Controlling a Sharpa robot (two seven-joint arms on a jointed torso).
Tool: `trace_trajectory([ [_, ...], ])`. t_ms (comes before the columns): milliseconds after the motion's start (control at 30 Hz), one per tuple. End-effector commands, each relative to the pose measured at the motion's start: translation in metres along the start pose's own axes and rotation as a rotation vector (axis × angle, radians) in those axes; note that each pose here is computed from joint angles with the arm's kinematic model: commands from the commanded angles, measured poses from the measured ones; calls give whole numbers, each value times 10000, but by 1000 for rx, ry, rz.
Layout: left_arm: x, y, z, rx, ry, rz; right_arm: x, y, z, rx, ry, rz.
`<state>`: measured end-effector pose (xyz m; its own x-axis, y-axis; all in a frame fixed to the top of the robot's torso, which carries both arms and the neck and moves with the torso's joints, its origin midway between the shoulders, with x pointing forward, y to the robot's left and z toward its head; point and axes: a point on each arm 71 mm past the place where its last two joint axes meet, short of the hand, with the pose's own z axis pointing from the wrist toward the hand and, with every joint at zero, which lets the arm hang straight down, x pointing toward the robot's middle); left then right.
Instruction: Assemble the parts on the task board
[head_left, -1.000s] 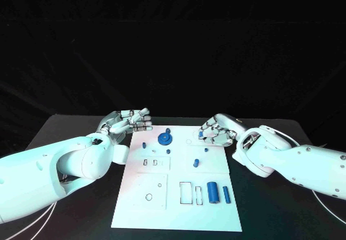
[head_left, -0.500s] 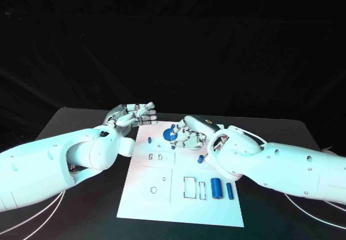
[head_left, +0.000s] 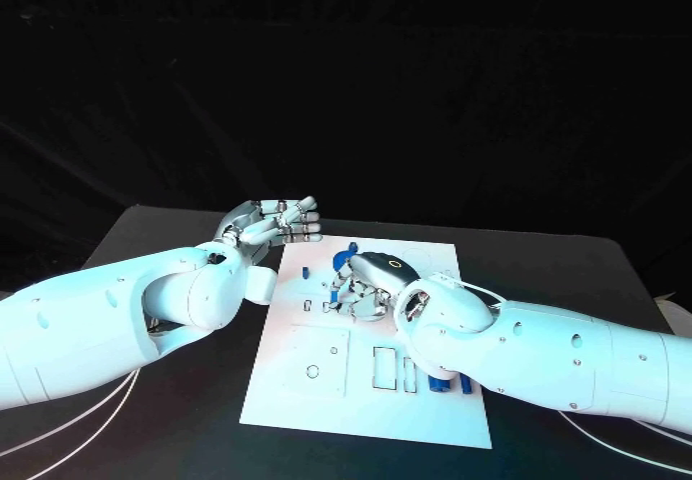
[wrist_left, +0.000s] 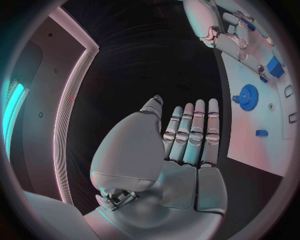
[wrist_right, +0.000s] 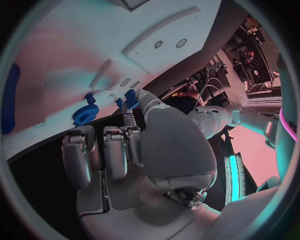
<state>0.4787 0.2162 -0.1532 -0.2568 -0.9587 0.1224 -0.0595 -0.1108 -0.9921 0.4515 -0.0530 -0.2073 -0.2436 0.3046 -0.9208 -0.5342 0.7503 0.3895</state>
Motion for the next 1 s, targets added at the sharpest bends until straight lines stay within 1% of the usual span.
trace_trajectory([
  [33, 25, -8, 0, 6, 16, -6, 49, 4, 13, 5, 19, -62],
  [467, 26, -8, -1, 5, 18, -7, 163, -40, 30, 29, 50, -83],
  [1000, 22, -8, -3, 3, 19, -7, 190, -65, 39, 42, 54, -95],
])
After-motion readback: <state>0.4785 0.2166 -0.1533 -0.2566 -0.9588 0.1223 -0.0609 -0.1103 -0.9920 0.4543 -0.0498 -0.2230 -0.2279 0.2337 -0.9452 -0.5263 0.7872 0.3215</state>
